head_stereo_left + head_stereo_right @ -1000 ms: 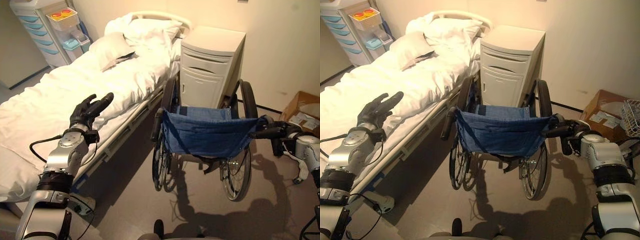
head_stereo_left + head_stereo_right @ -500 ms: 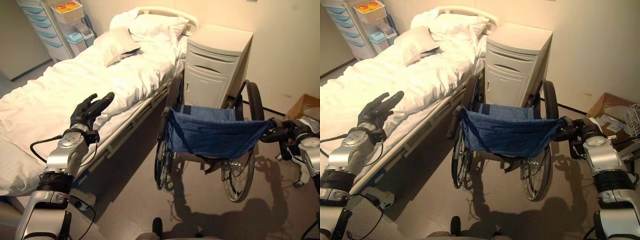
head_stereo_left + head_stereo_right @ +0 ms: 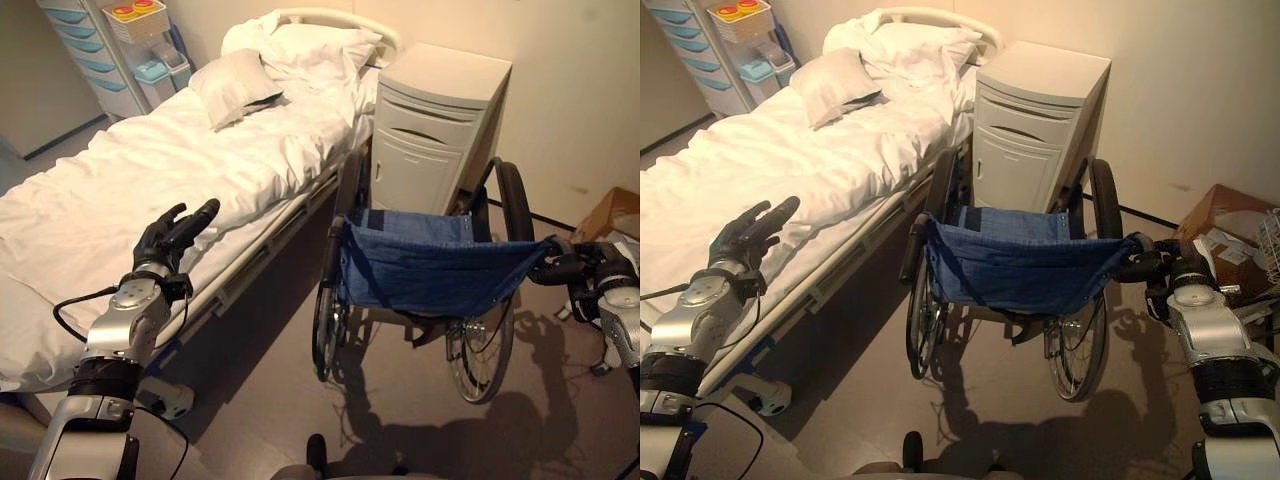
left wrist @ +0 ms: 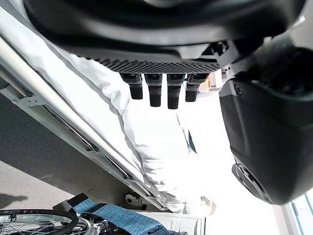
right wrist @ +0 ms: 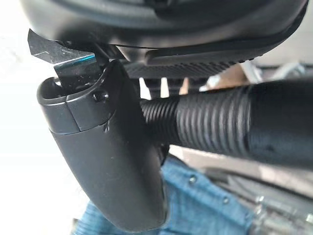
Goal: Push the wheelchair next to the bed
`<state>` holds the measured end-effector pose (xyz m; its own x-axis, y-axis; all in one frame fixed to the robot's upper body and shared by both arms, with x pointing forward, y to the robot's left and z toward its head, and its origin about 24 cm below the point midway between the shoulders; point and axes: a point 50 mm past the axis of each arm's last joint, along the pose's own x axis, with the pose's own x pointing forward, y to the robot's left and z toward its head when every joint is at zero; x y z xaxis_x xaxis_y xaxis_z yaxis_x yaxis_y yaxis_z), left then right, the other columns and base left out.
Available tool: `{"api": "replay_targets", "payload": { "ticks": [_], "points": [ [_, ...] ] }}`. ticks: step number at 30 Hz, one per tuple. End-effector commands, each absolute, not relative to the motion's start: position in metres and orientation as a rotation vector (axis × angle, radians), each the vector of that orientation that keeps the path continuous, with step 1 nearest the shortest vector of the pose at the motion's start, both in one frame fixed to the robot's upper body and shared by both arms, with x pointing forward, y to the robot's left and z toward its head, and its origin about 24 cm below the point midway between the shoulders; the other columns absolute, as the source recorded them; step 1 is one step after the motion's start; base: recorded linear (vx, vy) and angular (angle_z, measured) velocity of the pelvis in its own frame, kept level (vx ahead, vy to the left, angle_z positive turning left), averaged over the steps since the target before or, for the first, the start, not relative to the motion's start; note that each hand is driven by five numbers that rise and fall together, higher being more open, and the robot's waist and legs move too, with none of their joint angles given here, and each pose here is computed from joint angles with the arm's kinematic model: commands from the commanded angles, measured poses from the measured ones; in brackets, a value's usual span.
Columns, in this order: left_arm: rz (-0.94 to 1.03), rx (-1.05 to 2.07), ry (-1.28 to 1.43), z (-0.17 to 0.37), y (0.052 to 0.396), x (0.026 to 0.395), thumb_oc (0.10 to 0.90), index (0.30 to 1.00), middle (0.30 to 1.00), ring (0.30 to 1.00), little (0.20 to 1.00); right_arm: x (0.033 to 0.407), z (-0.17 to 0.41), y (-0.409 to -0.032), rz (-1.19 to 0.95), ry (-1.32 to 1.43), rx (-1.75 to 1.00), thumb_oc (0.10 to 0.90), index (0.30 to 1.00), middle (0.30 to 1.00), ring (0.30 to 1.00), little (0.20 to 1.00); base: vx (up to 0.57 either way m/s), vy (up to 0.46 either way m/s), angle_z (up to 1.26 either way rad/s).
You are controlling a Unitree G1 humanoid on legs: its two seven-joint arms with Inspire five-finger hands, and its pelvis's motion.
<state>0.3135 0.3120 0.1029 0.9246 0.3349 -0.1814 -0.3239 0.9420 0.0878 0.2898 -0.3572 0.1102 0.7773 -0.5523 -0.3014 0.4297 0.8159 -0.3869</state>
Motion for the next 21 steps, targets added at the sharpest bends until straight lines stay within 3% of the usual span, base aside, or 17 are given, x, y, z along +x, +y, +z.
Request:
{"api": "replay_targets", "payload": {
  "ticks": [1,5,13,16,21],
  "points": [
    [0.369,0.068,-0.049,0.150,0.327,0.316,0.800,0.900,0.900,0.900,0.900,0.295,0.194,-0.378,-0.708,-0.078,0.040,0.800,0.900,0.900,0.900,0.900,0.00,0.000,0.00],
    [0.362,0.066,-0.036,0.146,0.328,0.319,0.800,0.900,0.900,0.900,0.900,0.291,0.173,-0.387,-0.716,-0.092,0.358,0.800,0.900,0.900,0.900,0.900,0.01,-0.001,0.00],
    [0.356,0.056,-0.020,0.142,0.323,0.320,0.800,0.900,0.900,0.900,0.900,0.280,0.160,-0.403,-0.847,-0.110,0.597,0.800,0.900,0.900,0.900,0.900,0.00,0.000,0.00],
    [0.354,0.056,-0.015,0.139,0.319,0.320,0.800,0.900,0.900,0.900,0.900,0.276,0.155,-0.408,-0.900,-0.067,0.491,0.800,0.900,0.900,0.900,0.900,0.00,0.000,0.00],
    [0.355,0.046,-0.014,0.136,0.316,0.318,0.800,0.900,0.900,0.900,0.900,0.261,0.157,-0.425,-0.983,0.016,0.064,0.800,0.900,0.900,0.900,0.900,0.00,0.000,0.00]
  ]
}}
